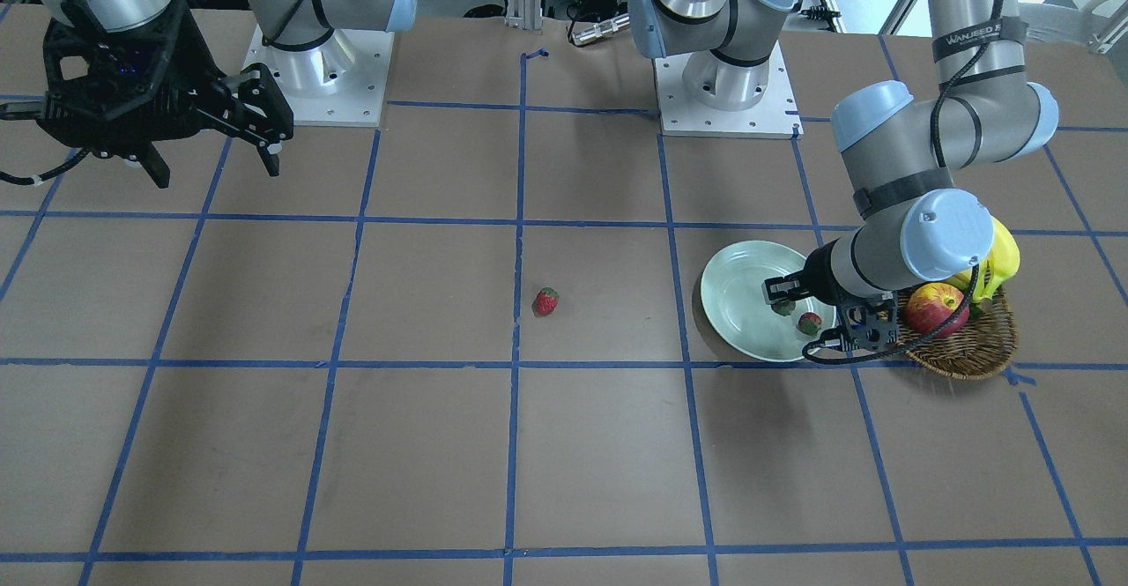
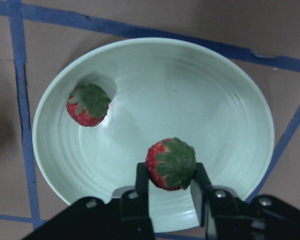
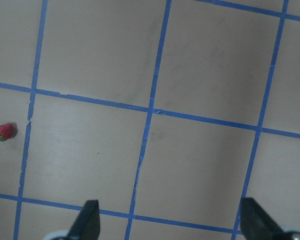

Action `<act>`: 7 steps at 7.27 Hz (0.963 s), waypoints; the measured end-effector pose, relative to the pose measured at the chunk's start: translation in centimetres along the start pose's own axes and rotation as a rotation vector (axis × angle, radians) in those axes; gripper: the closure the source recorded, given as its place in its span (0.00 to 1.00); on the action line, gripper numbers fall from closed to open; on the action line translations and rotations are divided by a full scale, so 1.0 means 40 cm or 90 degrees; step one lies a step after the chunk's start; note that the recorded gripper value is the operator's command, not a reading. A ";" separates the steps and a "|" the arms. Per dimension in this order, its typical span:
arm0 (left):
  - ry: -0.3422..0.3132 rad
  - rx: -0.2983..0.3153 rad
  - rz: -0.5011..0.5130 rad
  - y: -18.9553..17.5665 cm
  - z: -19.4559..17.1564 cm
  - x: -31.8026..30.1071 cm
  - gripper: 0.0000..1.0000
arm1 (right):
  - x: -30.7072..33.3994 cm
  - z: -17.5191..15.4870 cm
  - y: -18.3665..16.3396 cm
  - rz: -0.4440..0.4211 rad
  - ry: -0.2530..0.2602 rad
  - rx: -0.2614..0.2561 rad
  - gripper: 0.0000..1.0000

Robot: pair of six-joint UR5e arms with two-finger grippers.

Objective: Collect all strawberries into plate
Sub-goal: 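Carry the strawberry onto the plate and open the left gripper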

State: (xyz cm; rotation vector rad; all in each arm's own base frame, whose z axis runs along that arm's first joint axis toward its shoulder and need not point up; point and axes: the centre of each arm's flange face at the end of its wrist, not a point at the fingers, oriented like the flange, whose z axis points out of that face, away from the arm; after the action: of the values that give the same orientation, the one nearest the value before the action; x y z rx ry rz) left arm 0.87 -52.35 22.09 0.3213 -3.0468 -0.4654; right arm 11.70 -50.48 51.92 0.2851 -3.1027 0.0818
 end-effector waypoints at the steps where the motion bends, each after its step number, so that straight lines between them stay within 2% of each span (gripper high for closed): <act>1: 0.001 0.003 -0.003 0.001 -0.003 -0.003 0.00 | 0.000 0.000 0.000 0.000 0.000 0.000 0.00; 4: 0.034 0.038 -0.038 0.004 -0.059 0.080 0.00 | -0.002 0.001 -0.001 -0.001 -0.001 0.000 0.00; 7: 0.060 0.080 -0.047 0.056 -0.090 0.345 0.00 | -0.002 0.001 -0.001 -0.001 -0.001 -0.001 0.00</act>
State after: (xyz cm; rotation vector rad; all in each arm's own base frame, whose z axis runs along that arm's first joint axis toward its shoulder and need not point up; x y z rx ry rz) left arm -12.80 -54.19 26.35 0.4480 -2.9858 -0.2547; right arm 11.77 -50.50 51.87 0.2870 -3.1042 0.0801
